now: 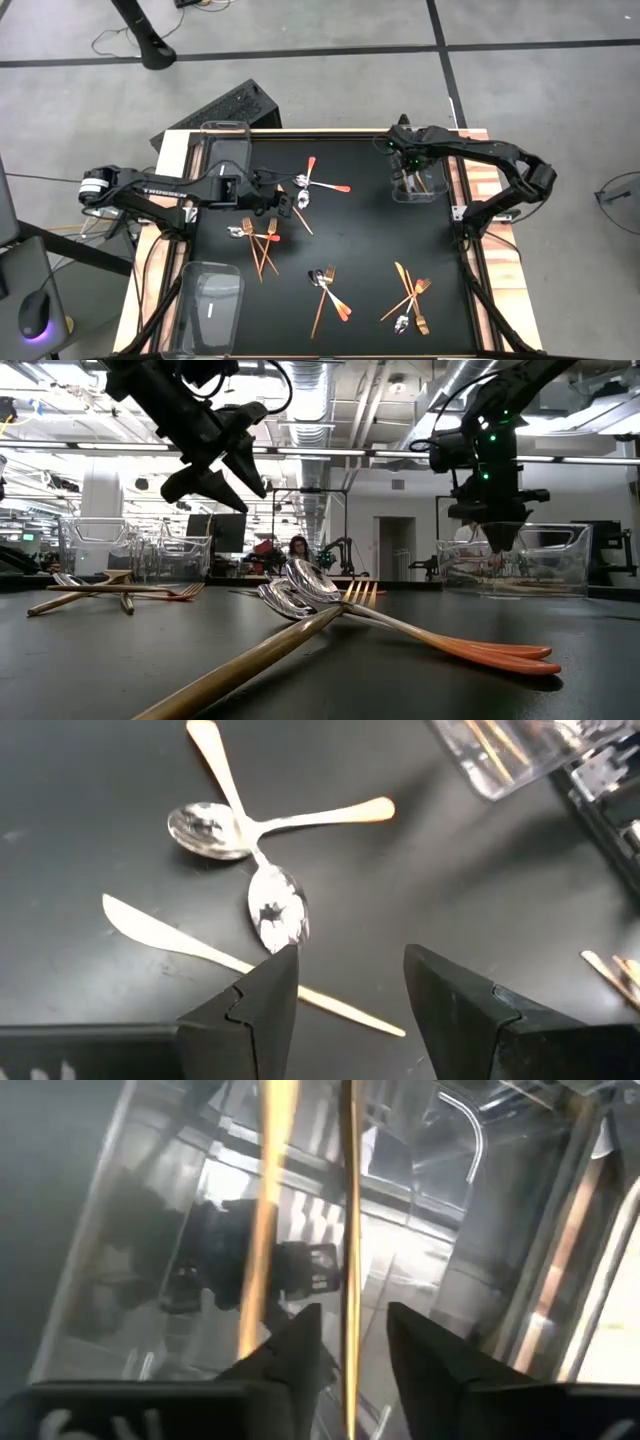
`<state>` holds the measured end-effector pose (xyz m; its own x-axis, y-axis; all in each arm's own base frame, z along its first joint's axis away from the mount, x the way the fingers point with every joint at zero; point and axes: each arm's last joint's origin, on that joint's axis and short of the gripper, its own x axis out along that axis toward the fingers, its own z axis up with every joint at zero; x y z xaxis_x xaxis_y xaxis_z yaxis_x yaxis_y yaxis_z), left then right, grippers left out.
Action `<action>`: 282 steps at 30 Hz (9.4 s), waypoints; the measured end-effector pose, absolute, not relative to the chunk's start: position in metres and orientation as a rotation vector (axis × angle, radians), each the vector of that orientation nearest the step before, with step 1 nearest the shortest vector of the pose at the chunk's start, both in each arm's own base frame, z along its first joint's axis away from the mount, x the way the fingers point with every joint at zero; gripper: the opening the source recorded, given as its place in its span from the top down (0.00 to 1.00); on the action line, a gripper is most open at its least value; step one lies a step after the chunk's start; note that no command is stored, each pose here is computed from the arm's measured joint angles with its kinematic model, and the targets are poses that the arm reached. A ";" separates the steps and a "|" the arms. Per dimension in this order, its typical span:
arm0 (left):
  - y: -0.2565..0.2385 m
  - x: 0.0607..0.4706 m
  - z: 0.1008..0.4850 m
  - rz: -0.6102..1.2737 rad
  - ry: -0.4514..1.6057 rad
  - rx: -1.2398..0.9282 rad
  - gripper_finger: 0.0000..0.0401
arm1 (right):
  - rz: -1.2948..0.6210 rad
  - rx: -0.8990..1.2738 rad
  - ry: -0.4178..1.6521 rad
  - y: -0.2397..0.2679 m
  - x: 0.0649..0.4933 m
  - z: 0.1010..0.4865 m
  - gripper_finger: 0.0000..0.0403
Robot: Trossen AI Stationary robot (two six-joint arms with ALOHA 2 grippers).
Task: Sort silverware by color (type)
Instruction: Put the gold table knife into the top right transparent bin
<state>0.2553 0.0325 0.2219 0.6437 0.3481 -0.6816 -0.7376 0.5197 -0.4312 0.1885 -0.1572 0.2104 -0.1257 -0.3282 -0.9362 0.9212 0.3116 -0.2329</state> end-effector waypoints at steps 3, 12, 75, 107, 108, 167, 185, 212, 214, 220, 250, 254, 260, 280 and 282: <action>0.032 0.256 0.221 0.685 0.572 -0.811 0.57 | -1.211 0.649 1.252 -0.156 0.188 0.211 0.57; 0.030 0.256 0.220 0.661 0.600 -0.756 0.58 | -1.118 0.689 1.005 -0.136 0.209 0.253 0.54; 0.038 0.176 0.263 0.661 0.712 -0.551 0.61 | -0.606 0.565 1.128 -0.046 0.514 0.169 0.71; 0.040 0.175 0.263 0.692 0.715 -0.457 0.61 | -0.684 0.729 1.138 -0.053 0.508 0.146 0.71; 0.040 0.175 0.263 0.692 0.715 -0.458 0.61 | -0.683 0.725 1.136 -0.052 0.508 0.146 0.71; 0.042 0.168 0.278 0.813 0.525 -0.494 0.61 | -0.206 0.262 1.422 -0.022 0.494 0.149 0.85; 0.044 0.174 0.286 0.828 0.405 -0.499 0.61 | -0.238 0.346 1.266 -0.057 0.458 0.257 0.99; 0.033 0.208 0.285 0.784 0.245 -0.591 0.61 | -0.632 0.476 1.073 -0.061 0.240 0.301 0.89; 0.033 0.219 0.282 0.760 0.225 -0.605 0.61 | -0.736 0.505 1.056 -0.068 0.229 0.301 0.85; 0.034 0.246 0.285 0.662 0.101 -0.605 0.61 | -0.662 0.591 0.824 -0.072 0.243 0.312 0.77; 0.032 0.192 0.310 0.563 0.232 -0.345 0.61 | -0.313 0.505 0.794 -0.009 0.428 0.215 0.72; 0.036 0.175 0.318 0.565 0.213 -0.298 0.61 | -0.316 0.495 0.829 -0.007 0.455 0.206 0.72; 0.037 0.158 0.317 0.544 0.290 -0.239 0.61 | -0.321 0.520 0.860 -0.004 0.480 0.195 0.72; 0.032 0.147 0.262 0.430 0.004 -0.289 0.61 | -0.280 0.471 1.006 0.012 0.485 0.194 0.72; 0.030 0.143 0.264 0.396 -0.005 -0.336 0.61 | -0.256 0.436 0.986 0.011 0.487 0.195 0.72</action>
<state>0.1428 0.0296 0.2636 0.9235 0.3788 -0.0606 -0.3773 0.8684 -0.3217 0.4866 0.0107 0.1949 0.5325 -0.0126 -0.8463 0.4003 0.8848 0.2387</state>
